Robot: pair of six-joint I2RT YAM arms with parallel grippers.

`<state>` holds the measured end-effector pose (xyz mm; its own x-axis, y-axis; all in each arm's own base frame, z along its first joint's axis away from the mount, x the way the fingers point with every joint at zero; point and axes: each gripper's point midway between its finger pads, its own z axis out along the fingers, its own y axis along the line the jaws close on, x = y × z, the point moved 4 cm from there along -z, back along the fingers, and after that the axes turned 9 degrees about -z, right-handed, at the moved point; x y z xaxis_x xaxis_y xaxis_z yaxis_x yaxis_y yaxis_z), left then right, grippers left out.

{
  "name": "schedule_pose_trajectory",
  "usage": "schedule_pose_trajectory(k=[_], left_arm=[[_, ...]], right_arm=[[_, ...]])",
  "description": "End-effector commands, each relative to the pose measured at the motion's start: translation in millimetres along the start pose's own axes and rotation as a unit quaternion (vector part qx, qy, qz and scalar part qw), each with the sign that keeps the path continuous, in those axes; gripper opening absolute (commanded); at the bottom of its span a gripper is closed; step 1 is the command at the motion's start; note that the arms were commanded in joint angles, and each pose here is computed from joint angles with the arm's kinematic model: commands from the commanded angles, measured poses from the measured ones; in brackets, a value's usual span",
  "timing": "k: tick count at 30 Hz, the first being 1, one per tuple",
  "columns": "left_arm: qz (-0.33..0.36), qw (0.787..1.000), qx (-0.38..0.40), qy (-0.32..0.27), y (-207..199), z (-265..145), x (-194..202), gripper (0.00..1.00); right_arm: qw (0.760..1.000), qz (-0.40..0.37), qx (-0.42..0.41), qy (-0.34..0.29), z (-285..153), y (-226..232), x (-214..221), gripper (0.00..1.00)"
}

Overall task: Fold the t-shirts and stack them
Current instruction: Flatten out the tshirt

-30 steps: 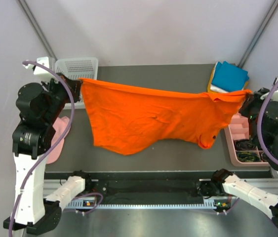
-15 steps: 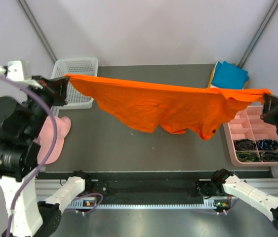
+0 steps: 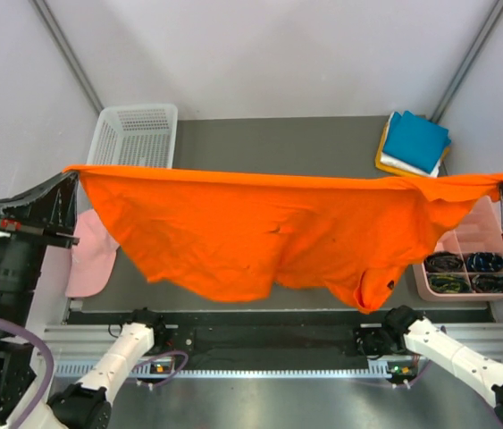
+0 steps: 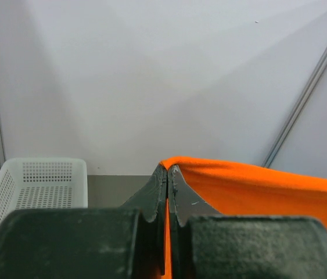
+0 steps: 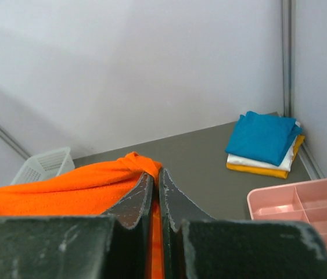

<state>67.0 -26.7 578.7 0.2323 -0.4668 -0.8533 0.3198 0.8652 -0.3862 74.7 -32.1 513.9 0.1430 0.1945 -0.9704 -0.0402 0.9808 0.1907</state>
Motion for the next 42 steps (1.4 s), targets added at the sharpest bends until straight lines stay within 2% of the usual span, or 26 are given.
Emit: schedule_pose_trajectory(k=[1, 3, 4, 6, 7, 9, 10, 16, 19, 23, 28, 32, 33, 35, 36, 41, 42], left_arm=[[0.015, 0.997, -0.067, -0.044, 24, 29, -4, 0.00], [0.015, 0.996, -0.070, -0.059, 29, 47, -1, 0.00], [0.017, 0.996, -0.082, -0.037, 39, 65, 19, 0.00], [0.018, 0.995, -0.085, -0.045, 47, 87, 28, 0.00], [0.023, 0.995, -0.100, -0.017, 60, 108, 53, 0.00], [0.024, 0.993, -0.112, -0.020, 70, 129, 66, 0.00], [0.025, 0.992, -0.122, 0.004, 81, 145, 88, 0.00], [0.034, 0.985, -0.159, 0.050, 117, 179, 151, 0.00], [0.035, 0.981, -0.174, 0.082, 136, 190, 190, 0.00], [0.039, 0.975, -0.194, 0.104, 152, 193, 219, 0.00], [0.038, 0.975, -0.190, 0.110, 150, 191, 218, 0.00], [0.036, 0.974, -0.178, 0.139, 141, 180, 214, 0.00], [0.036, 0.973, -0.169, 0.152, 136, 173, 211, 0.00], [0.037, 0.973, -0.159, 0.161, 129, 165, 204, 0.00], [0.037, 0.974, -0.151, 0.164, 121, 155, 193, 0.00], [0.042, 0.983, -0.125, 0.126, 92, 119, 137, 0.00], [0.044, 0.987, -0.114, 0.100, 81, 109, 115, 0.00]], right_arm=[[0.997, -0.004, 0.067, -0.049, 3, -17, -21, 0.00], [0.994, -0.011, 0.100, -0.049, 21, -13, -17, 0.00], [0.992, -0.026, 0.112, -0.046, 29, -12, -14, 0.00], [0.988, -0.040, 0.140, -0.045, 54, -2, -4, 0.00], [0.986, -0.066, 0.147, -0.029, 68, 4, 12, 0.00], [0.984, -0.073, 0.158, -0.030, 93, 17, 21, 0.00], [0.983, -0.084, 0.162, -0.021, 103, 22, 32, 0.00], [0.981, -0.108, 0.159, 0.036, 155, 54, 86, 0.00], [0.980, -0.101, 0.162, 0.060, 173, 56, 110, 0.00], [0.977, -0.111, 0.162, 0.079, 192, 59, 129, 0.00], [0.981, -0.103, 0.145, 0.079, 188, 63, 118, 0.00], [0.982, -0.105, 0.116, 0.108, 171, 63, 107, 0.00], [0.976, -0.126, 0.110, 0.143, 161, 59, 114, 0.00], [0.980, -0.110, 0.072, 0.151, 146, 64, 96, 0.00], [0.976, -0.116, 0.061, 0.172, 130, 59, 96, 0.00], [0.989, -0.070, -0.001, 0.132, 69, 48, 45, 0.00], [0.990, -0.066, -0.009, 0.121, 56, 44, 34, 0.00]])
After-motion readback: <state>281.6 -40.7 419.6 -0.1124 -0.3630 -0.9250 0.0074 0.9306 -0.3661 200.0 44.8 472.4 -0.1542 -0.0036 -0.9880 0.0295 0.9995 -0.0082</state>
